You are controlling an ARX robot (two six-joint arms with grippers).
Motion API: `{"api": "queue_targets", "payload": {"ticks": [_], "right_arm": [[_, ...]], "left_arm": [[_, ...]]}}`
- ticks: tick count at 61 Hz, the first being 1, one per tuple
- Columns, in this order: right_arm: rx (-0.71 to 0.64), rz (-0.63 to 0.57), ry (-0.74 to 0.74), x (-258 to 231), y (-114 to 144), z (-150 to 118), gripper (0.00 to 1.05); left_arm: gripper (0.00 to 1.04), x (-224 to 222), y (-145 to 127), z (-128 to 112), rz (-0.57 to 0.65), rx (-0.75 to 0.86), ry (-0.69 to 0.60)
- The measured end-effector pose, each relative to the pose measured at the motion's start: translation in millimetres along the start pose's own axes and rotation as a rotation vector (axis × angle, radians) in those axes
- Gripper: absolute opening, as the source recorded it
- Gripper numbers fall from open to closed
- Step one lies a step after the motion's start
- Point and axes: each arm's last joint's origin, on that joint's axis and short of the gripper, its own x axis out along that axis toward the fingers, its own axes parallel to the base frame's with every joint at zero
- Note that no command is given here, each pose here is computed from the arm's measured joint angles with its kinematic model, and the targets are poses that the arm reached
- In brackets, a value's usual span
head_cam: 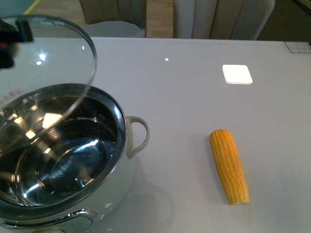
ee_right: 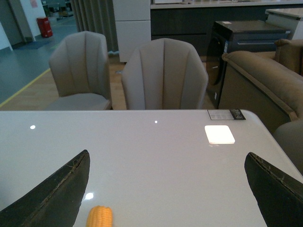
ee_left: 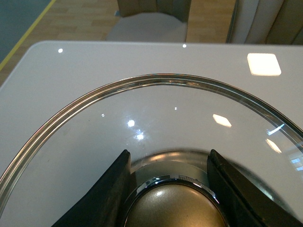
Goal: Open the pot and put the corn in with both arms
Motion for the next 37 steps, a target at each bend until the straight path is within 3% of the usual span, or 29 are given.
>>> {"api": "queue_targets", "payload": {"ticks": [6,16,30,37], "right_arm": [[0.000,0.000,0.000,0.0,0.0,0.0,0.96],[0.000,0.000,0.000,0.0,0.0,0.0,0.96],[0.000,0.000,0.000,0.0,0.0,0.0,0.96],[0.000,0.000,0.000,0.0,0.0,0.0,0.96]], "left_arm": [[0.42,-3.4,21.6,12.9,0.027,-0.027,-0.048],[0.42,-5.9,83.0,16.9,0.131,-0.058,-0.099],[0.42,-11.4,182.2,-27.1,0.325,-0.090,-0.060],[0.42,-10.9,214.0,-55.1,0.405,-0.108,-0.022]]}}
